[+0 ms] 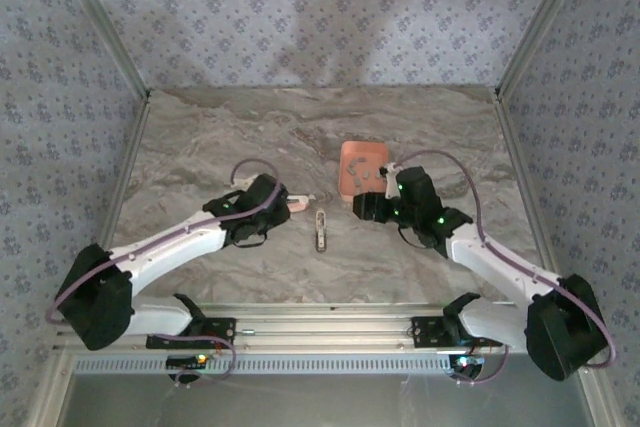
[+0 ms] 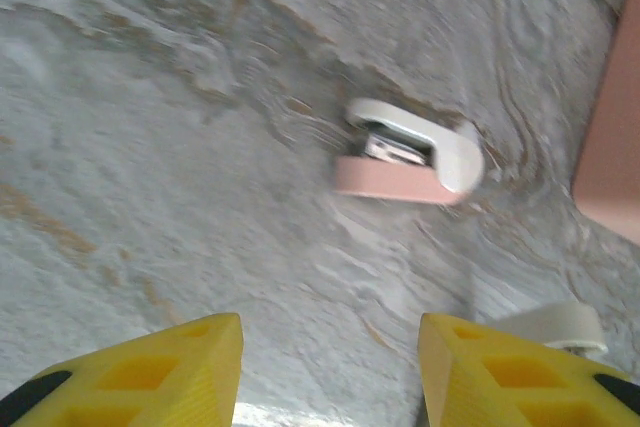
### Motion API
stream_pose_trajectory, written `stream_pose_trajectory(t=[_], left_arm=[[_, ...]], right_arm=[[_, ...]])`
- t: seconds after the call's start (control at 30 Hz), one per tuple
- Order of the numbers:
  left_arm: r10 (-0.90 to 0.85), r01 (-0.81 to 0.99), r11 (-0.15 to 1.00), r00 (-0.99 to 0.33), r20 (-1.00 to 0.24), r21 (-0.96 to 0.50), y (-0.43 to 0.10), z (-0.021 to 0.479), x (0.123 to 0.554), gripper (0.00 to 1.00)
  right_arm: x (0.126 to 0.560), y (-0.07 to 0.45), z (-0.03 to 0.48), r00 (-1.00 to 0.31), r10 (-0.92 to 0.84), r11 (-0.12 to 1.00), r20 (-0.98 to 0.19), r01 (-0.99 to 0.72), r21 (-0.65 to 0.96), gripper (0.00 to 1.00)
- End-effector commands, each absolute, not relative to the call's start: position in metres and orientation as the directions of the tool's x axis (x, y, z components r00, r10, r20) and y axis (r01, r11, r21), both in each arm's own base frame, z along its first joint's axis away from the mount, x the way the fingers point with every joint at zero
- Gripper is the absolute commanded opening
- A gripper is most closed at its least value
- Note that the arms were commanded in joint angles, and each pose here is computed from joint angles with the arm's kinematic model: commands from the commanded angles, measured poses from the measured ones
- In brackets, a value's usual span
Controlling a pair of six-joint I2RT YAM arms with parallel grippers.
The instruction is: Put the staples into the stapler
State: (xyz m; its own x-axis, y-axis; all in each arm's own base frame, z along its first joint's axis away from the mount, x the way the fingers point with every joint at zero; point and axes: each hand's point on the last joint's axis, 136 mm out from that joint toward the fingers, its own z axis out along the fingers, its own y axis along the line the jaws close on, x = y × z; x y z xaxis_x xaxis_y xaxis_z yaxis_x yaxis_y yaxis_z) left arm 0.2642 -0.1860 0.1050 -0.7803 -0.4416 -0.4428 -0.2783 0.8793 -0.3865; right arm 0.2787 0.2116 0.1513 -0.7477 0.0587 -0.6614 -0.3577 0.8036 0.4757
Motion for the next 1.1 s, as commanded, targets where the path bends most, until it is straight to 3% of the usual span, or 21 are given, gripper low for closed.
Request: stream_pose_trajectory(t=[0.0, 0.47, 0.87, 1.07], left_arm=[[-0.519, -0.326, 0.835, -0.735, -0.437, -0.444, -0.168, 0.114, 0.27, 0.5], [-0.664, -0.467, 0.739, -0.628, -0.406, -0.487, -0.086, 0.103, 0.269, 0.51], [-0.731, -0.558, 0.677, -0.585, -0.351, -0.48, -0.047, 0.083, 0.268, 0.51], [-0.748, -0.581, 0.656, -0.589, -0.307, -0.483, -0.042, 0.074, 0.269, 0.52]], right_arm=[[0.287, 0.227, 0.167, -0.702, -0.073, 0.792, -0.708, -0.472, 0.386, 0.62], [0.32, 0.323, 0.184, -0.569, -0.409, 0.623, -0.714, -0.746, 0.238, 0.63], [0.346, 0.376, 0.137, -0.462, -0.629, 0.473, -0.625, -0.866, 0.164, 0.67], [0.339, 0.388, 0.107, -0.325, -0.766, 0.311, -0.554, -0.943, 0.123, 0.74]])
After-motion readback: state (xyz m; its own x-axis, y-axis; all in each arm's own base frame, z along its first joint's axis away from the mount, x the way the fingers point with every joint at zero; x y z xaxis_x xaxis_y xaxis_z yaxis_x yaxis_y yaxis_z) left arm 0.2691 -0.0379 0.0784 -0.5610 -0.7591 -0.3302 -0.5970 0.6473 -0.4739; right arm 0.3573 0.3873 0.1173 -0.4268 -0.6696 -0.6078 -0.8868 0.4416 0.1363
